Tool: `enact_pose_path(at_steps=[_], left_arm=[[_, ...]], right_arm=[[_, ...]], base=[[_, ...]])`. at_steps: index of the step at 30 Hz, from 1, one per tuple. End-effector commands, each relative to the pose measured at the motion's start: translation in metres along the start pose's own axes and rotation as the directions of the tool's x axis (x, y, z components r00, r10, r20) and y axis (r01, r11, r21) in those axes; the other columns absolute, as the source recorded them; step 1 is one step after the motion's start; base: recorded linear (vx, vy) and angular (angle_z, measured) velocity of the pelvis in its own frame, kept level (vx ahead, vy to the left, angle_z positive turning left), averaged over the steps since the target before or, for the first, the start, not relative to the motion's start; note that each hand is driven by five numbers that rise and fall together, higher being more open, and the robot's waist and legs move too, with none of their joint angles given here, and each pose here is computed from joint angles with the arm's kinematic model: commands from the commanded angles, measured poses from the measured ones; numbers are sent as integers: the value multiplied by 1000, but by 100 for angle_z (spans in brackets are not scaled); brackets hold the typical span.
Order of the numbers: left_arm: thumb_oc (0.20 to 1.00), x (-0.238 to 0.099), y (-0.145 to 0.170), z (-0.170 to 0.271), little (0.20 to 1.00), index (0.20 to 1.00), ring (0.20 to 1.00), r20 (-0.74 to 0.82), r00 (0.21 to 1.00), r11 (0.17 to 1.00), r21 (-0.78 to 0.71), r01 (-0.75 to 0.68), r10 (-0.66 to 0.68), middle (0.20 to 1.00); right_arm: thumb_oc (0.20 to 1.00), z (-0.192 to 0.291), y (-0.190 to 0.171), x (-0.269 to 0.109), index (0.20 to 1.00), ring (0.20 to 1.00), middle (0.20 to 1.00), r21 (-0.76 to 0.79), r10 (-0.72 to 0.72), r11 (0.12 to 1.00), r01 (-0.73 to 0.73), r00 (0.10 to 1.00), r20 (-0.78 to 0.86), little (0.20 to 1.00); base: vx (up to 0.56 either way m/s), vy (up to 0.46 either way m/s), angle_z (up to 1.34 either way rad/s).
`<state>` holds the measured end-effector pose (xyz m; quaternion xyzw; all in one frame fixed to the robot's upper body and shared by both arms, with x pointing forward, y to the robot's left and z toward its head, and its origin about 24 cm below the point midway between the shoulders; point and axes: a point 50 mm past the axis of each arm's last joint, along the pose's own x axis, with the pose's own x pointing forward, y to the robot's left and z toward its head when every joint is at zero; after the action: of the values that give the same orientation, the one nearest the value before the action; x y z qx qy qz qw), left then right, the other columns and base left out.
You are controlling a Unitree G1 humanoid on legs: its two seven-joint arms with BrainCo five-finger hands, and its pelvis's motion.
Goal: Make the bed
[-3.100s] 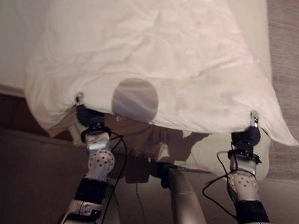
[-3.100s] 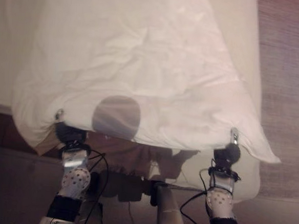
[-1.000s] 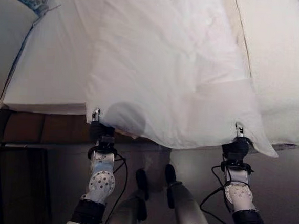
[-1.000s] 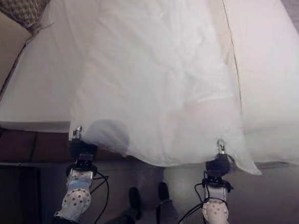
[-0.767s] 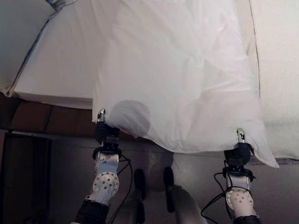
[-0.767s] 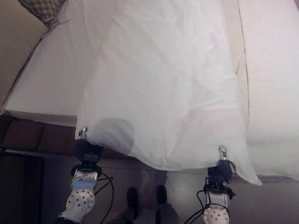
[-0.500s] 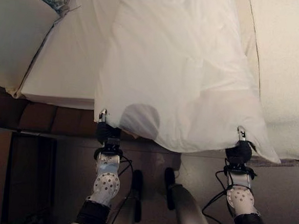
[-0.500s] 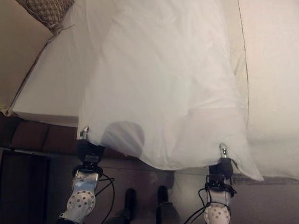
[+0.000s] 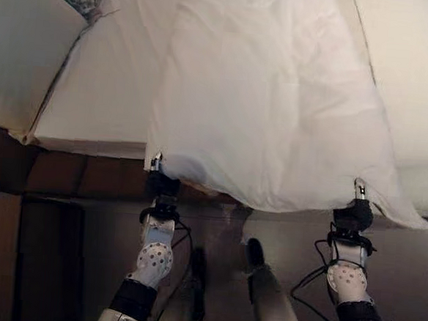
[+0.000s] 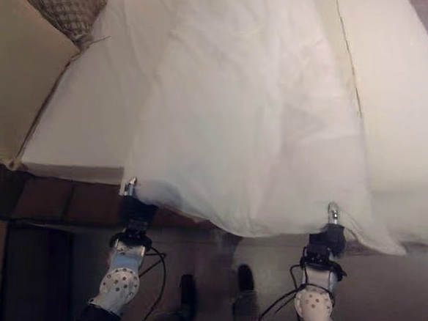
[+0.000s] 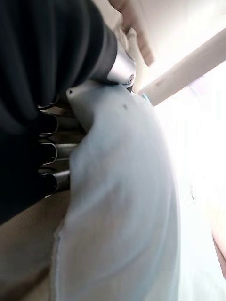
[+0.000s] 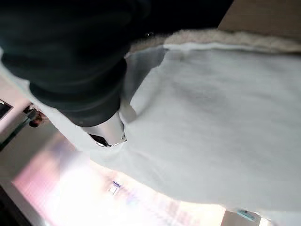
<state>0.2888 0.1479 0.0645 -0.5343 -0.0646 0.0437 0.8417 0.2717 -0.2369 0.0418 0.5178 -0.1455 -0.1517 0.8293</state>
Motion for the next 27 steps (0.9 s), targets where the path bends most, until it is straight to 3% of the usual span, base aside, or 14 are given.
enact_pose_path(at_steps=[1,8,19,27], left_arm=[[200,-10,-7,29,200,200,200,71,989,986,111,125,-133,200],[200,-16,-3,25,200,200,200,52,992,985,130,111,-118,200],[200,-16,-8,6,200,200,200,44,994,995,34,94,-95,200],[200,-15,-7,21,200,200,200,107,991,996,48,79,-84,200]], right_arm=[[200,2,-8,-15,200,200,200,-14,24,1000,-24,1000,5,200],[200,3,-15,-21,200,200,200,-71,14,997,-15,1000,-18,200],[200,14,-20,-17,200,200,200,-126,-3,992,1,1000,-15,200],[200,12,-26,-13,200,200,200,-110,-55,992,56,998,12,200]], base=[[-16,294,-41],[37,120,-8],[21,-114,14],[-6,-21,5]])
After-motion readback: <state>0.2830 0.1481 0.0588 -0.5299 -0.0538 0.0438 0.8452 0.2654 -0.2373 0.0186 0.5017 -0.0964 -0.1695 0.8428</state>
